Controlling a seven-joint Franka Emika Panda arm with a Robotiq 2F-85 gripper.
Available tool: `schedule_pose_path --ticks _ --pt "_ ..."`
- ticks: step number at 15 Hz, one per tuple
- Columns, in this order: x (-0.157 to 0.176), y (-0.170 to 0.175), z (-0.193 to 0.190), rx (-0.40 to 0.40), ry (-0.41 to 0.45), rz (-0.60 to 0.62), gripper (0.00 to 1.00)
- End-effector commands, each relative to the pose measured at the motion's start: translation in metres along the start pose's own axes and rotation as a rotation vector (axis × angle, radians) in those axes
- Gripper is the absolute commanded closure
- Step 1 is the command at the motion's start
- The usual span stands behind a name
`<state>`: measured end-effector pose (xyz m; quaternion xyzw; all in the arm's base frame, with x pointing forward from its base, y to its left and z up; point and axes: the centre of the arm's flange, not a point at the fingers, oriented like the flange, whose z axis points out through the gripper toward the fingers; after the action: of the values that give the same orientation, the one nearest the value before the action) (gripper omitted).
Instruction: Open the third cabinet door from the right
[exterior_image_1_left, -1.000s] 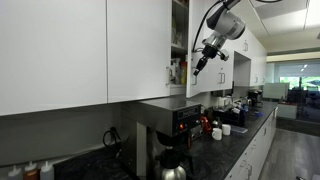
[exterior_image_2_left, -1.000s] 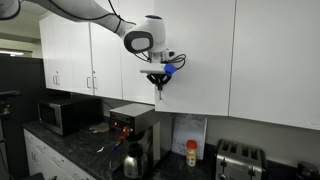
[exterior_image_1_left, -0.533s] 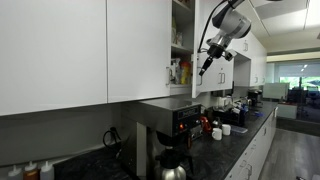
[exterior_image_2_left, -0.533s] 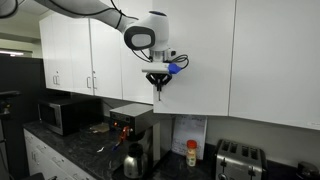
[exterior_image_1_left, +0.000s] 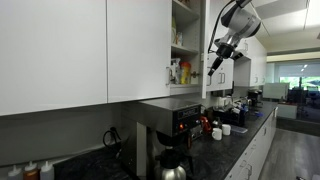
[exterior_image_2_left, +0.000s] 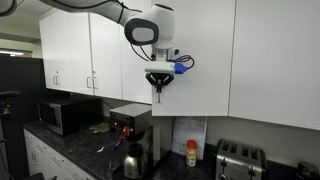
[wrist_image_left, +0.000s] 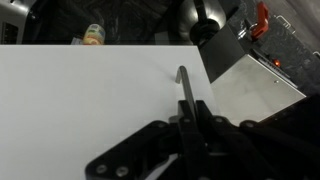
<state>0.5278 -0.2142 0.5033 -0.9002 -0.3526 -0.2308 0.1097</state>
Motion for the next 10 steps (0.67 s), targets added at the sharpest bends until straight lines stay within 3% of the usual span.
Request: schedule_pose_path --ticks 1,10 --pt "-0.018 -0.001 -0.056 0.073 0.056 0.078 0.98" --pt "-0.071 0.018 -0.085 0.124 0.068 0.023 0.98"
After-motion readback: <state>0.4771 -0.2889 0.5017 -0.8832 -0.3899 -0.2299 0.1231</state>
